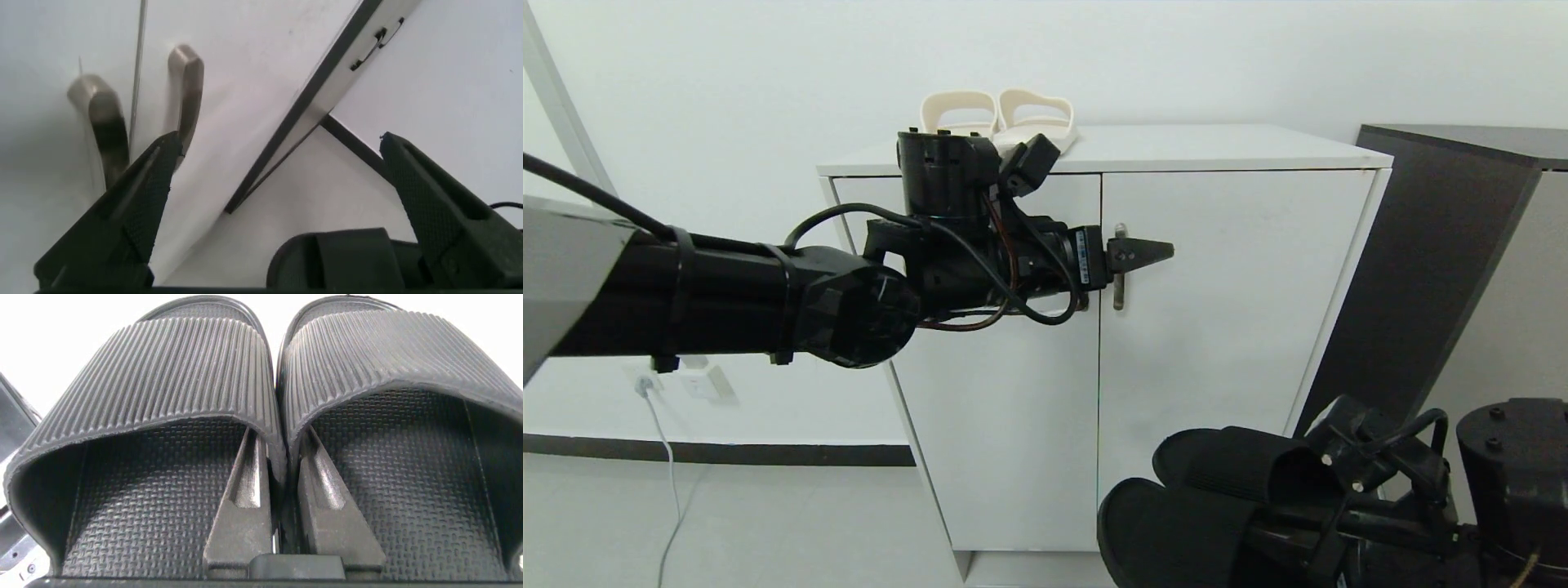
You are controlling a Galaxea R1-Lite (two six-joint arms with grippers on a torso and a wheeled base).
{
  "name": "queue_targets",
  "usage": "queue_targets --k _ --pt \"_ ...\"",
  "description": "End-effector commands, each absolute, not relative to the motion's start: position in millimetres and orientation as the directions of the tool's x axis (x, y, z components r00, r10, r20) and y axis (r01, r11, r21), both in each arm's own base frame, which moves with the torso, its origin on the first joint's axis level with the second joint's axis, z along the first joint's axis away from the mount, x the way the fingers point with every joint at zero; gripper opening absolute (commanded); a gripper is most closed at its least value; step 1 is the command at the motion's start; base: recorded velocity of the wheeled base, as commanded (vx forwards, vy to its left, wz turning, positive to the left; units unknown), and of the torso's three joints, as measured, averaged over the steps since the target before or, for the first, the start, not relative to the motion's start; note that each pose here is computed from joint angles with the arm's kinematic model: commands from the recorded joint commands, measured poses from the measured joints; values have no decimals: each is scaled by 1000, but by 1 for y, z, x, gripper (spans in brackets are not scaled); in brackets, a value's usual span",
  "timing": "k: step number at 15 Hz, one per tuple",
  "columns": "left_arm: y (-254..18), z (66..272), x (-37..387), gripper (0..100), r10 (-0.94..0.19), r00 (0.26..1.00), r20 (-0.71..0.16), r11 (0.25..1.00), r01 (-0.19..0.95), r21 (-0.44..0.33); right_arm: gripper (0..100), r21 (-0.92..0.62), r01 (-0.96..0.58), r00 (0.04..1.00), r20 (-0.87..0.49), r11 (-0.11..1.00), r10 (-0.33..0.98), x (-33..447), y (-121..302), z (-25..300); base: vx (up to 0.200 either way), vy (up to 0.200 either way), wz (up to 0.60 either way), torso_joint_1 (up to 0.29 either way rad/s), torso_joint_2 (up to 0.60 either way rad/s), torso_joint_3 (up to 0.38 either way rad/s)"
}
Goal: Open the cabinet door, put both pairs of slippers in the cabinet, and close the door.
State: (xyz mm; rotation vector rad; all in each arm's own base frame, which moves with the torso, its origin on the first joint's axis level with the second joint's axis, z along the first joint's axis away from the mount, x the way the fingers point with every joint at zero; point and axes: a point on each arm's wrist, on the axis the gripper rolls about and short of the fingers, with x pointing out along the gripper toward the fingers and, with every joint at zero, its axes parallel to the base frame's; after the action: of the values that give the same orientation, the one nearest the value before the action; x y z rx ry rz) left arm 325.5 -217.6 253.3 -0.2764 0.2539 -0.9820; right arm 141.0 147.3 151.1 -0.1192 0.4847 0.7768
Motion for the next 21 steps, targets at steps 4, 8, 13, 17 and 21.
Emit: queue_targets --k 4,8,13,17,21 --pt "-222 244 341 100 -835 541 -97 538 769 -347 0 72 -698 608 -466 712 643 142 148 150 0 0 0 0 0 0" --pt "-224 240 354 100 -829 551 -93 546 763 -345 0 73 -700 600 -479 711 640 142 149 147 0 0 0 0 0 0" --pt "-225 236 356 0 -829 551 -100 548 761 -348 0 74 -701 595 -488 709 639 141 148 144 0 0 0 0 0 0" --pt "-225 238 355 0 -830 548 -98 545 763 -348 0 75 -701 590 -498 709 636 142 148 142 0 0 0 0 0 0" --pt "-227 235 341 0 -841 529 -112 532 771 -350 0 76 -703 588 -498 707 638 141 148 142 0 0 0 0 0 0"
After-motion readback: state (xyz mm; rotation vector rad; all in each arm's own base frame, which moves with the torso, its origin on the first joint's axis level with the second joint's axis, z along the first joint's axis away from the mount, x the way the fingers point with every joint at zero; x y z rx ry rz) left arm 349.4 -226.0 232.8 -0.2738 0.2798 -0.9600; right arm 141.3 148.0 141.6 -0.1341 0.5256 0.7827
